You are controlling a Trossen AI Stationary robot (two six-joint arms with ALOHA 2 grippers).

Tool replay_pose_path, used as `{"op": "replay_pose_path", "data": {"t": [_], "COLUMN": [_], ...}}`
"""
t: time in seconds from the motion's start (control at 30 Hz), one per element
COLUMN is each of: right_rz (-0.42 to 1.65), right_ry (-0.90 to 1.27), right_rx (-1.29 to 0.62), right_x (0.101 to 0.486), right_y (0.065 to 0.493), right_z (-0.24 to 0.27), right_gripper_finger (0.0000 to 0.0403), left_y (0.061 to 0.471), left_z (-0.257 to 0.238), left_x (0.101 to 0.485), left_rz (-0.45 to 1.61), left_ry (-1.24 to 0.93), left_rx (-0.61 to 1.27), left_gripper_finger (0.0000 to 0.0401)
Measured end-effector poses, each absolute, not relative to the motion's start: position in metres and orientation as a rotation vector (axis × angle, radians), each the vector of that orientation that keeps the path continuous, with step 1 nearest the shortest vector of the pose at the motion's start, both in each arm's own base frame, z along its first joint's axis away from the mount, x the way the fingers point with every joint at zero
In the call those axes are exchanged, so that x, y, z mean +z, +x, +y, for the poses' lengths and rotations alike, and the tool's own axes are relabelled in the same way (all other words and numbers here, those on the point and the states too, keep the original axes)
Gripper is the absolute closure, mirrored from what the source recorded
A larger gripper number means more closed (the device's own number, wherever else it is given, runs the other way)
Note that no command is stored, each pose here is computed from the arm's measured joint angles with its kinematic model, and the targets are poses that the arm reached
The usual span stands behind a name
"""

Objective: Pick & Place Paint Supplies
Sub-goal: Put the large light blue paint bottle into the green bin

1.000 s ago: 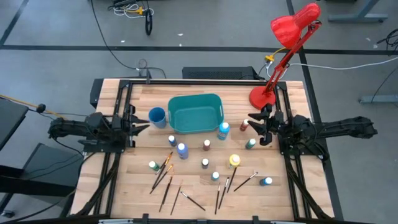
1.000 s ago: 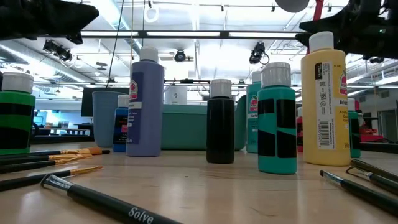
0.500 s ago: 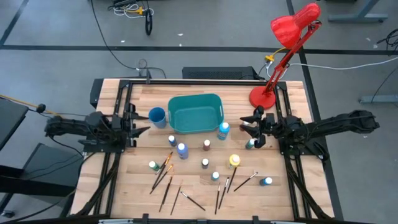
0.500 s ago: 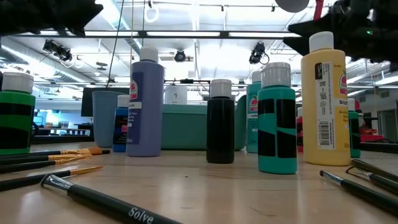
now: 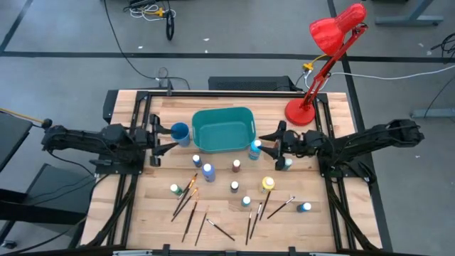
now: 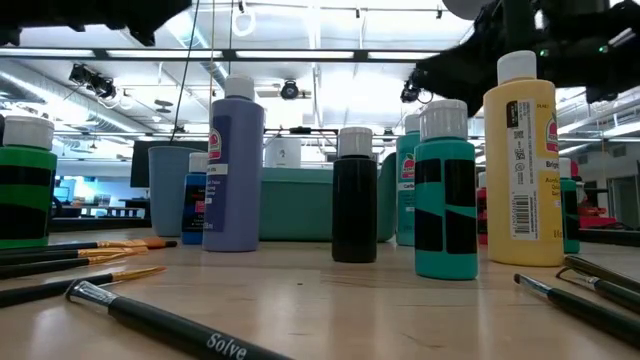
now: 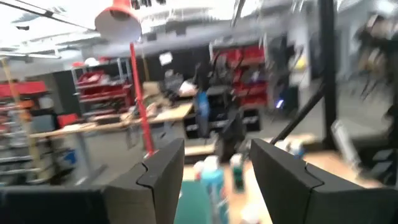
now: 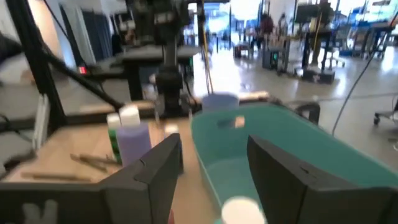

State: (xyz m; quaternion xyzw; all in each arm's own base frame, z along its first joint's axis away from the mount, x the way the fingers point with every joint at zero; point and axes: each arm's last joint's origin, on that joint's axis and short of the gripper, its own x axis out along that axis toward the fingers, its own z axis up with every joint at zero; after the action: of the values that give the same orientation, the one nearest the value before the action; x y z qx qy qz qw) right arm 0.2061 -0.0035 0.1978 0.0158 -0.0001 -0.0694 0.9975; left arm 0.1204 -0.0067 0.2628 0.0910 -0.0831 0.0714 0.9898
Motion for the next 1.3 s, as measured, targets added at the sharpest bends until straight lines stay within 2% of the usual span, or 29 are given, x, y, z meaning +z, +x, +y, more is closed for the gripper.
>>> {"op": "replay_pose_path", "data": {"t": [0.2, 0.43, 0.8, 1.3], "right_rz": [0.075, 0.159, 0.175, 0.227], "right_ry": [0.014, 0.036, 0.084, 0.046], "right_rx": [-0.201, -0.229, -0.16, -0.208], "right_x": [0.185, 0.175, 0.173, 0.169], "right_y": [0.211, 0.211, 0.211, 0.21], "right_z": [-0.006, -0.013, -0.015, -0.017], "right_gripper_finger": [0.0211, 0.0211, 0.0211, 0.0279], "left_y": [0.136, 0.15, 0.152, 0.152], "left_z": [-0.004, -0.006, -0.006, -0.006], "left_x": [0.266, 0.258, 0.256, 0.258], "left_rz": [-0.085, -0.022, -0.007, -0.023], "left_ry": [0.192, 0.193, 0.209, 0.203], "left_rx": [0.285, 0.272, 0.271, 0.273], "left_gripper_finger": [0.0206, 0.0206, 0.0206, 0.0207]}}
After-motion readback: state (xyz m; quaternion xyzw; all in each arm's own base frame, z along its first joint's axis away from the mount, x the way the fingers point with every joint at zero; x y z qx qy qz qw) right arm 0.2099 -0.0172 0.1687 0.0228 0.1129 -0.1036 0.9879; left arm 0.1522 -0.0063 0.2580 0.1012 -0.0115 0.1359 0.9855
